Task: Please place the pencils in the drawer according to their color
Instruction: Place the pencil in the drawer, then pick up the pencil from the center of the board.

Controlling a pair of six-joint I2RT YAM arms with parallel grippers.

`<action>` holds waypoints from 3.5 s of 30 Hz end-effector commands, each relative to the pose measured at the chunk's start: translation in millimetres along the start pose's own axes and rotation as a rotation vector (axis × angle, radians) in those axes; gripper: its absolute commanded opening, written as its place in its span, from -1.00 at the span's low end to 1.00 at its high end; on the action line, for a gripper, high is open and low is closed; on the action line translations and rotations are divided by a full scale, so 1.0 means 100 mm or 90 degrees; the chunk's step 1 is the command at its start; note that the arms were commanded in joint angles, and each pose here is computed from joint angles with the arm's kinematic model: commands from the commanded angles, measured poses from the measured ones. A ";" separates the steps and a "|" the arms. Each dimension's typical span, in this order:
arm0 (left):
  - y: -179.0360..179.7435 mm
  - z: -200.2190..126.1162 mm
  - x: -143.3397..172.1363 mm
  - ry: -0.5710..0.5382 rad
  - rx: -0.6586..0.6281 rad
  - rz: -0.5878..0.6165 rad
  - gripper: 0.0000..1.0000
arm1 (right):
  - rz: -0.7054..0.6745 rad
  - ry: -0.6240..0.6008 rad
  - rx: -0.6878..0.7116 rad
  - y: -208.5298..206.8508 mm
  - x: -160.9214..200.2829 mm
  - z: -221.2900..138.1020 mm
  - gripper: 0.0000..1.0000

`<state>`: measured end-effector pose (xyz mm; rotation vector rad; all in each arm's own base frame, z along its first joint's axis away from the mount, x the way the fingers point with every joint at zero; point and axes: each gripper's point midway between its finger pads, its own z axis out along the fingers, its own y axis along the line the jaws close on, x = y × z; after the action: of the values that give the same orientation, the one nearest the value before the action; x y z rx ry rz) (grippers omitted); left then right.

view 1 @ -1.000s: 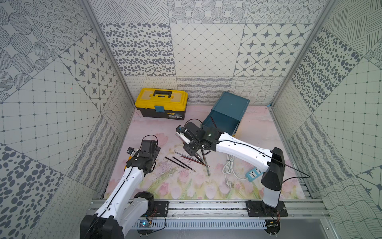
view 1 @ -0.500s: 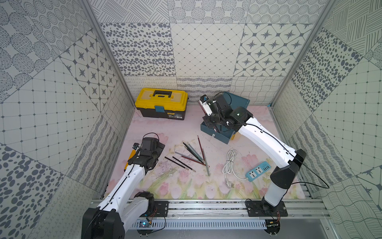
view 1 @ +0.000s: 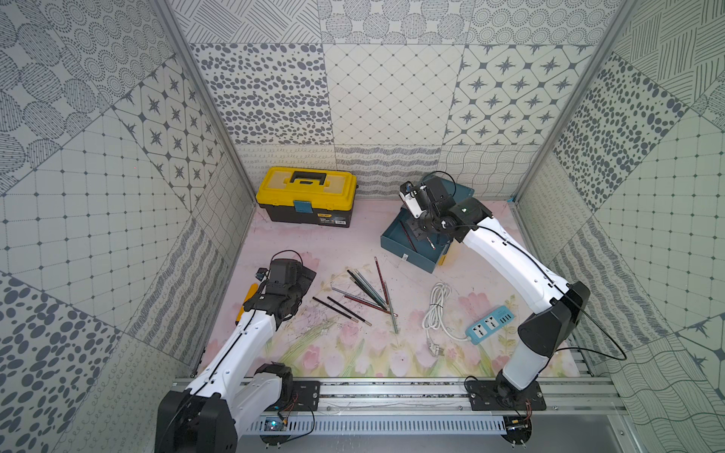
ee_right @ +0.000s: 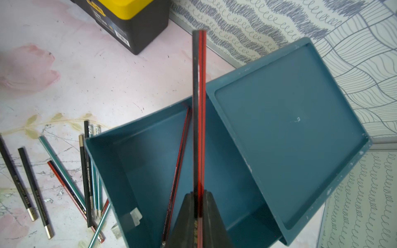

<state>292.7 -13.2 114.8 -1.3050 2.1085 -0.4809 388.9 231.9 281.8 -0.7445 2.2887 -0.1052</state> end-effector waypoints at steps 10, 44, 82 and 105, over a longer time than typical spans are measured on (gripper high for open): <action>-0.10 0.03 0.00 0.010 0.020 0.004 0.99 | -0.021 0.044 -0.030 0.06 0.26 0.03 -1.00; -0.12 -0.04 -0.06 -0.003 0.012 0.013 0.98 | 0.034 0.111 -0.010 -0.01 0.36 0.40 -0.82; -0.01 -0.11 -0.10 -0.032 0.004 -0.006 0.99 | -0.139 -0.005 -0.196 1.67 -0.02 -0.46 -0.31; 0.12 -0.13 -0.11 -0.044 -0.019 -0.008 0.99 | -0.247 0.211 -0.225 2.71 1.07 0.71 -0.42</action>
<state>286.2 -5.7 126.2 -1.3124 2.0550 -0.4615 238.7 399.7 99.5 -1.4812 2.4719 -0.0211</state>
